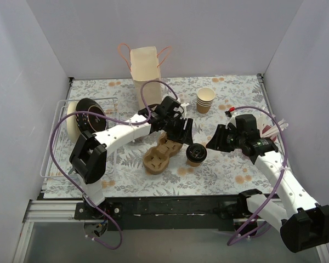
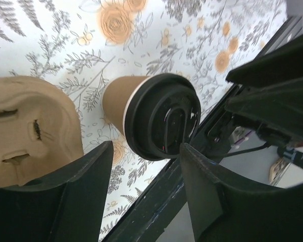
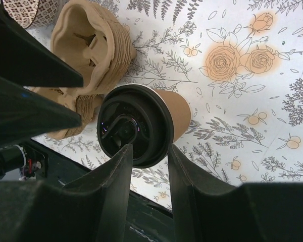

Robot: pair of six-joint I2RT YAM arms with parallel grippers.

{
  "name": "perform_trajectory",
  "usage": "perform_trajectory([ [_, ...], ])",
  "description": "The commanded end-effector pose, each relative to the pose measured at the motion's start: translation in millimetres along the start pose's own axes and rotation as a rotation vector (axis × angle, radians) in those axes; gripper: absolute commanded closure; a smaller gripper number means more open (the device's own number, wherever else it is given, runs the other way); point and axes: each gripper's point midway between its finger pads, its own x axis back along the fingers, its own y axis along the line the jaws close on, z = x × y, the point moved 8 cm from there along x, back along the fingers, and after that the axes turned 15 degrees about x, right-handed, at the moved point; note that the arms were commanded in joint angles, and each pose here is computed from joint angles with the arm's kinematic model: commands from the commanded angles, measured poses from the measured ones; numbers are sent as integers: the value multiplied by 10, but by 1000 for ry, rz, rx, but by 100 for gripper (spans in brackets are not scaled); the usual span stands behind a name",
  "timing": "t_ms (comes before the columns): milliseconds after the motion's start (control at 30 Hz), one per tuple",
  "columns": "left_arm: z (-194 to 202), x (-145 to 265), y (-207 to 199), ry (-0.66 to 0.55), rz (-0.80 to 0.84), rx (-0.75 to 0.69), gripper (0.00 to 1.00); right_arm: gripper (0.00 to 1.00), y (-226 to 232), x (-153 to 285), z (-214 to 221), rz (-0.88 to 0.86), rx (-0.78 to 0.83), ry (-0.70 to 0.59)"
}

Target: Pack the takeout coffee

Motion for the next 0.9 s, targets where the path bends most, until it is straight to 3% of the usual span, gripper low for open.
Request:
perform_trajectory([
  [0,163,-30,-73,27,-6,-84,46,57,87,45,-235,-40,47,-63],
  [333,168,-237,4,47,-38,-76,45,57,142,-132,-181,-21,71,22],
  [867,381,-432,278,111,-84,-50,58,62,-76,-316,313,58,47,108],
])
